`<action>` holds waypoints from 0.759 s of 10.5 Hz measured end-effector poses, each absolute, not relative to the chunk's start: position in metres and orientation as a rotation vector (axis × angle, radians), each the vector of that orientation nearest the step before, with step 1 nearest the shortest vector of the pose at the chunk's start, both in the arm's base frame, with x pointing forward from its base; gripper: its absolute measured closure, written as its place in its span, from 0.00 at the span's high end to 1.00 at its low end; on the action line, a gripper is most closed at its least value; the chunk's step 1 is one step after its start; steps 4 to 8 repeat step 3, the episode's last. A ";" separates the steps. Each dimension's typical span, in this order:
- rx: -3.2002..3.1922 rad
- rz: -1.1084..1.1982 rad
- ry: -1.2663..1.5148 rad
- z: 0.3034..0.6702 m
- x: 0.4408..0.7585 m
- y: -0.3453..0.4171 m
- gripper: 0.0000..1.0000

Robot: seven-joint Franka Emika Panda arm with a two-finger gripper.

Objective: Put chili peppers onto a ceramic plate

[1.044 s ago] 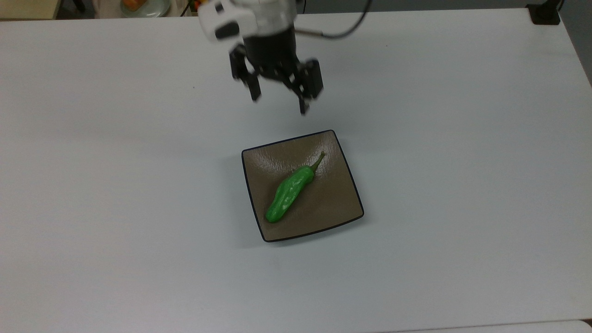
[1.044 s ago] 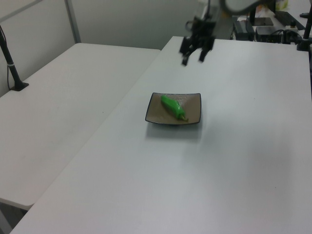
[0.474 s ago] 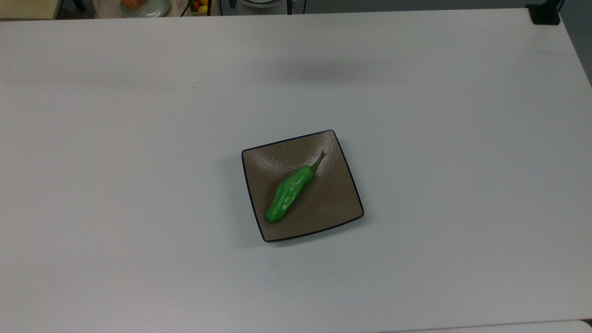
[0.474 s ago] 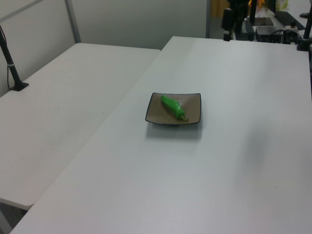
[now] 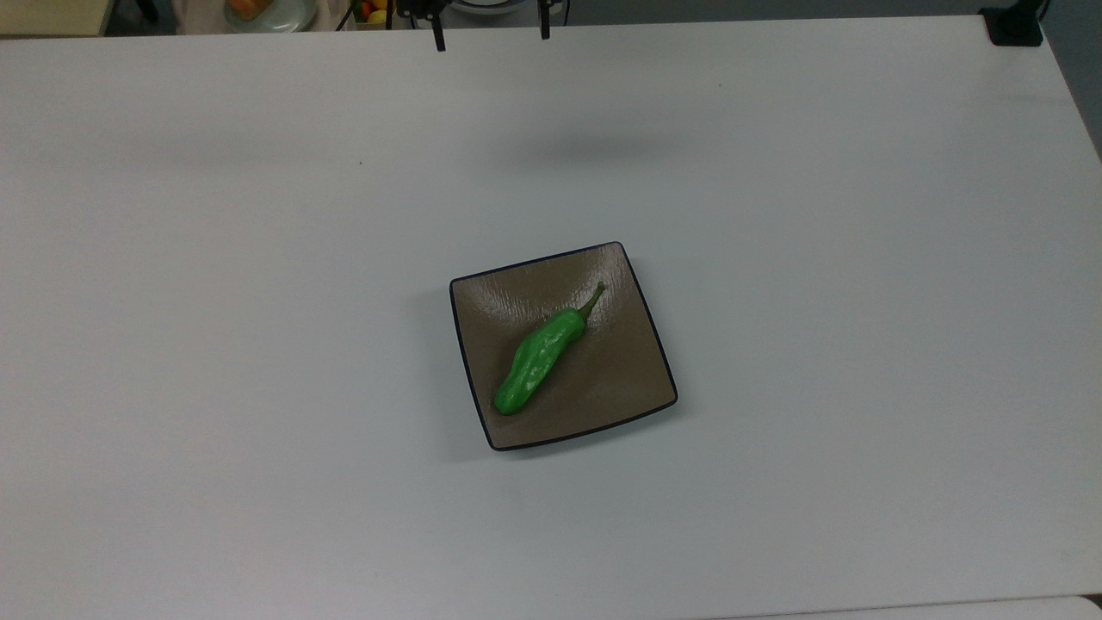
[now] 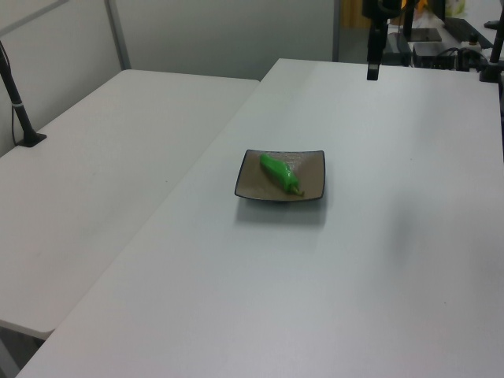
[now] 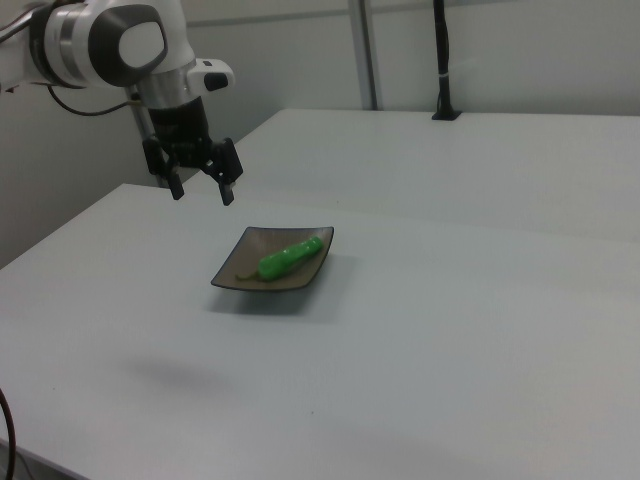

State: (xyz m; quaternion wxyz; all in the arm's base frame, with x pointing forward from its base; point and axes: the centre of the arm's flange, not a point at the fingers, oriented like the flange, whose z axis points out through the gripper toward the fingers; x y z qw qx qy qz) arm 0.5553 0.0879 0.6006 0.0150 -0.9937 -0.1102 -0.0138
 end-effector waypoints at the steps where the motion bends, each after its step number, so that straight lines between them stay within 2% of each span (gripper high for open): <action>1: -3.081 -0.048 -0.345 0.601 0.556 0.089 1.00; 8: -3.075 -0.070 -0.343 0.603 0.557 0.090 1.00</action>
